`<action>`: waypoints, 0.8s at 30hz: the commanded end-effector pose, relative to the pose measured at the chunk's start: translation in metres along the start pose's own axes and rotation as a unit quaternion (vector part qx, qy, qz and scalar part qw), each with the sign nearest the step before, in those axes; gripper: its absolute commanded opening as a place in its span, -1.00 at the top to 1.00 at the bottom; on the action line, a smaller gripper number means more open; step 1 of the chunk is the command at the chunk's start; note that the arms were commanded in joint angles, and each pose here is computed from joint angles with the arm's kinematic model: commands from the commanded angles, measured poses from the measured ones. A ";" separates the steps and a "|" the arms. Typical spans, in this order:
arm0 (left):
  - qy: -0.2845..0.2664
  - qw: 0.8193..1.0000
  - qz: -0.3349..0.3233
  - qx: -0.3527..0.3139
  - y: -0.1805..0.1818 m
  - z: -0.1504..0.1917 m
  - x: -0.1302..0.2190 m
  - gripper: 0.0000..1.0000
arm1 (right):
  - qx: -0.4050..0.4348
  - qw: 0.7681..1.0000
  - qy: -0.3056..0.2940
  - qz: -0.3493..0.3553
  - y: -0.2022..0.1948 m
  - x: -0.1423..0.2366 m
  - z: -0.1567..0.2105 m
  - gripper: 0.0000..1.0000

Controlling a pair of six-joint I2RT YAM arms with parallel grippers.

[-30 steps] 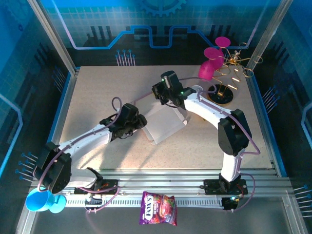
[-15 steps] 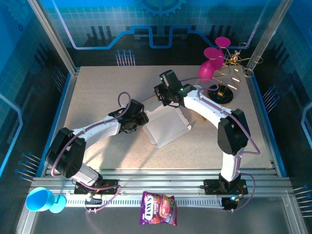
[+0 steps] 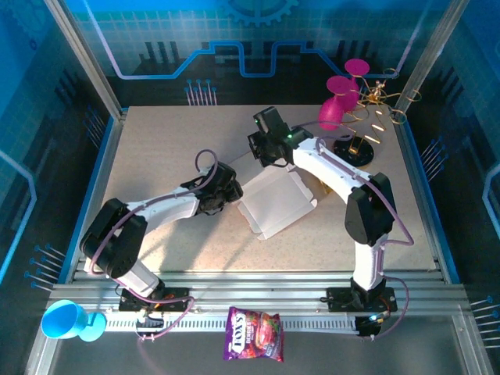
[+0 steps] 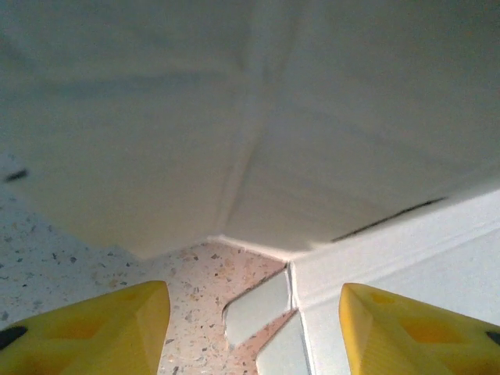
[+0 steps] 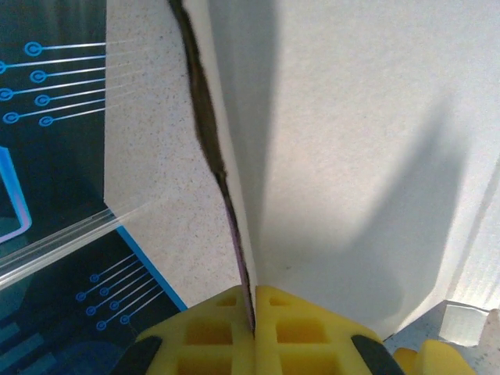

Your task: Fold the paper box

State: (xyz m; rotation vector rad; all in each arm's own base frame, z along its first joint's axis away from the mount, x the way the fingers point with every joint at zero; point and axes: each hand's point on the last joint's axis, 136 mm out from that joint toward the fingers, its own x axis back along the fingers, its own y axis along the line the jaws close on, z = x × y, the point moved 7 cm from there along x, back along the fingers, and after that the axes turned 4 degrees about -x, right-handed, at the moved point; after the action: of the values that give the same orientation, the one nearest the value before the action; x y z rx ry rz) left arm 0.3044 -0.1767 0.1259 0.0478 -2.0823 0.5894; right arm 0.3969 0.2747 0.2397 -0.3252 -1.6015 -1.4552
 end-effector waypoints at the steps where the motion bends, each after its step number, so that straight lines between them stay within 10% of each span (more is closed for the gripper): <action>1: -0.022 1.000 -0.008 0.008 0.001 0.002 0.023 -0.23 | -0.041 0.999 -0.018 0.024 0.007 0.010 -0.007 1.00; 14: -0.034 0.996 0.034 0.077 0.008 -0.004 0.057 -0.36 | -0.091 0.989 -0.051 0.101 0.025 0.035 -0.023 1.00; 24: -0.063 0.994 0.086 -0.017 -0.025 -0.030 0.028 -0.31 | -0.119 0.979 -0.056 0.154 0.025 0.050 -0.025 1.00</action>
State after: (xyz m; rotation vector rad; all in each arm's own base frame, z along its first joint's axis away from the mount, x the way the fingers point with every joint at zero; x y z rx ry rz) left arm 0.2990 -0.1661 0.1465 0.0280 -2.1237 0.6782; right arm 0.4122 0.2558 0.2996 -0.6228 -1.4531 -1.4632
